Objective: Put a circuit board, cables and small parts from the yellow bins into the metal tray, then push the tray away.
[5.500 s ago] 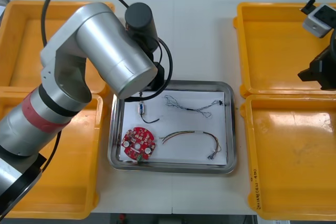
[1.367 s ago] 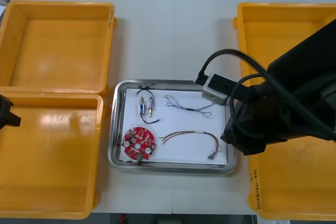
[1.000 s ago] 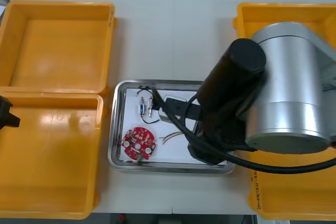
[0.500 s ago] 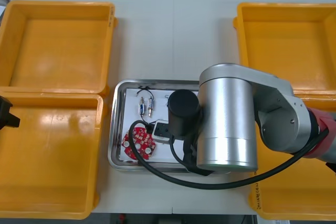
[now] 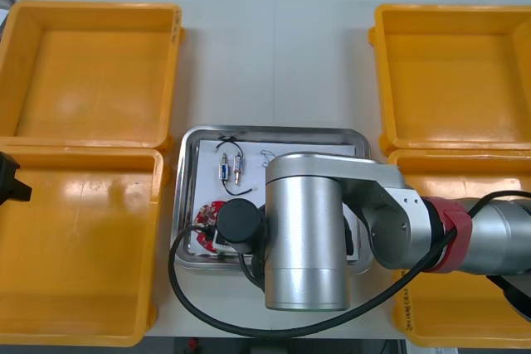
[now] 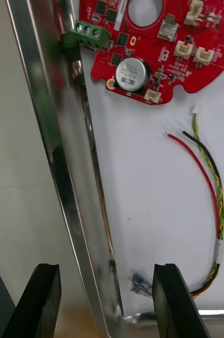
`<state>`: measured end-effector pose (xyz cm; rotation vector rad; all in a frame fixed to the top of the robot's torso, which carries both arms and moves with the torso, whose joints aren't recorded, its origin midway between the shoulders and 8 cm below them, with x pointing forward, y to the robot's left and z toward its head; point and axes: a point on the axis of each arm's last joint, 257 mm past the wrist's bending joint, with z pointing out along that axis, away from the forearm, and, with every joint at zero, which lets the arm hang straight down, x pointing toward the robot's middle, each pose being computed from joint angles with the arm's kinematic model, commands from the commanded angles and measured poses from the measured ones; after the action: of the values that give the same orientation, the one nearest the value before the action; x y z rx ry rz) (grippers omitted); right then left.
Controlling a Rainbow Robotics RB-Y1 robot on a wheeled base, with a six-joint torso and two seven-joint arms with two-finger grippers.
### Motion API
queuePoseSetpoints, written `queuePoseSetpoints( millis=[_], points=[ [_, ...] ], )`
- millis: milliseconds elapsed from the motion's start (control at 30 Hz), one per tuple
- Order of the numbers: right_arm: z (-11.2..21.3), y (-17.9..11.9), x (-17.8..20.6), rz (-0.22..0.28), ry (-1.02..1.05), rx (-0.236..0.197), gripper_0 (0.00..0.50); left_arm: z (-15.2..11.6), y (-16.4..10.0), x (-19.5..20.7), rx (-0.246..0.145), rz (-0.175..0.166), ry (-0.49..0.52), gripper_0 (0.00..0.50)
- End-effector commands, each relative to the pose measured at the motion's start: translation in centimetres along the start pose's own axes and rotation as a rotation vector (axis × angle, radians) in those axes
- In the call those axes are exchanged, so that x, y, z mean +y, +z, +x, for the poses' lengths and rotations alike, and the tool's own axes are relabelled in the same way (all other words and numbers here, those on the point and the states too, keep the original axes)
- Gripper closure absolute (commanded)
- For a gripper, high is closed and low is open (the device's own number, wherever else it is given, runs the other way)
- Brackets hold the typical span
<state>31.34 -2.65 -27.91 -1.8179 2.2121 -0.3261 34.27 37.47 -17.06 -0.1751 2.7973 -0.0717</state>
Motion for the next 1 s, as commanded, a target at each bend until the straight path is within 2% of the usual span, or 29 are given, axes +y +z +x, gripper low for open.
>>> queuePoseSetpoints(
  millis=[33,233,367,467,767,1000],
  points=[
    [-2.2,-0.1,0.7,0.011,-0.100,-0.069,0.000,-0.5,-1.2,1.5,-0.032,-0.049,0.087,0.000],
    [-2.7,1.6,1.3,0.014,-0.126,-0.088,0.000,-0.5,-1.2,1.5,-0.032,-0.049,0.087,0.000],
    [-2.5,2.5,1.0,0.055,-0.152,-0.070,0.000,-0.5,-1.2,1.5,-0.032,-0.049,0.087,0.000],
    [-2.3,2.9,0.9,0.065,-0.164,-0.054,0.000,-0.5,-1.2,1.5,-0.032,-0.049,0.087,0.000],
    [-2.7,3.6,1.7,0.044,-0.152,-0.043,0.000,-0.5,-1.2,1.5,-0.032,-0.049,0.087,0.000],
    [-3.4,4.3,1.8,0.055,-0.145,-0.045,0.000,-0.5,-1.2,1.5,-0.032,-0.049,0.087,0.000]
  ],
)
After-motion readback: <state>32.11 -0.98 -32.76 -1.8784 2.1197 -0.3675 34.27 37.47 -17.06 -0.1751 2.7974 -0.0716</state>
